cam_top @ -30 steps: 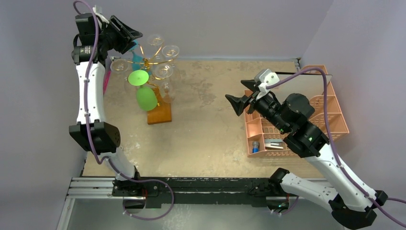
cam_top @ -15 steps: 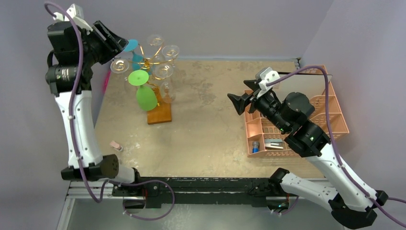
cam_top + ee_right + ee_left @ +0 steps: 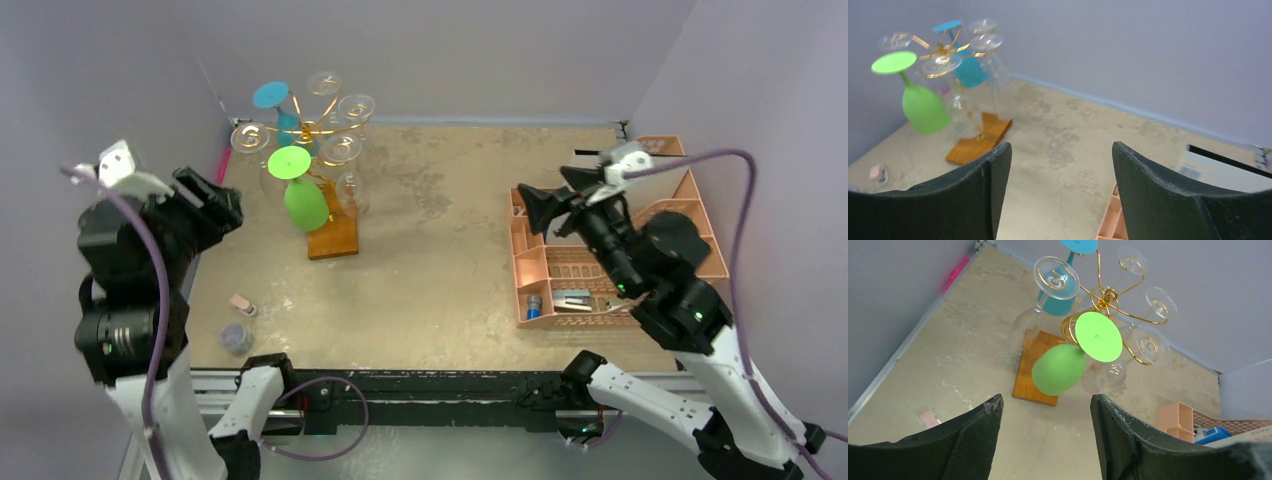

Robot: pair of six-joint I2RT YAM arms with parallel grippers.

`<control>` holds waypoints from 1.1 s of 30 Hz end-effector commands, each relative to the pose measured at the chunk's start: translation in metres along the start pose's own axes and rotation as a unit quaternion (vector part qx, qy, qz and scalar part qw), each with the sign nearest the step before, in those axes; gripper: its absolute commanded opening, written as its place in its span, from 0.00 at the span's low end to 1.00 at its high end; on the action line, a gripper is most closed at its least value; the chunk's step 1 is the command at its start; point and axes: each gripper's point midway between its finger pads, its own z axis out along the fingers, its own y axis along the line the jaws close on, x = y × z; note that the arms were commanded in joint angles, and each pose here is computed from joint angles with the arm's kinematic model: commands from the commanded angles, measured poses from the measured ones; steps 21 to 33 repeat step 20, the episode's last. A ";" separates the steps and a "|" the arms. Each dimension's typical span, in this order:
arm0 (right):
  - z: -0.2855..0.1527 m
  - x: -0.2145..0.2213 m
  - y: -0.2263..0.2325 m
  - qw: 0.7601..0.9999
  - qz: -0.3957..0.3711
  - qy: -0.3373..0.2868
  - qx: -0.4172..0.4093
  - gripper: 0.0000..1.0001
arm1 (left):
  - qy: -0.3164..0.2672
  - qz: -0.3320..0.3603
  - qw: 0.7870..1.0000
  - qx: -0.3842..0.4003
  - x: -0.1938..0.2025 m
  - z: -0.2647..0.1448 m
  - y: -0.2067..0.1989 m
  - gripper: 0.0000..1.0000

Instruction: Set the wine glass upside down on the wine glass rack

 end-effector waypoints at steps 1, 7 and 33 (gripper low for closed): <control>-0.049 -0.044 -0.046 0.992 0.007 -0.077 0.096 0.78 | -0.067 0.024 0.997 -0.018 -0.008 -0.043 0.014 0.65; -0.084 -0.064 -0.073 0.983 -0.019 -0.112 0.147 0.99 | -0.123 0.042 0.991 0.007 -0.013 -0.098 0.011 0.70; -0.103 -0.083 -0.076 0.978 -0.027 -0.148 0.142 0.99 | -0.163 0.059 0.985 -0.004 -0.028 -0.146 0.009 0.83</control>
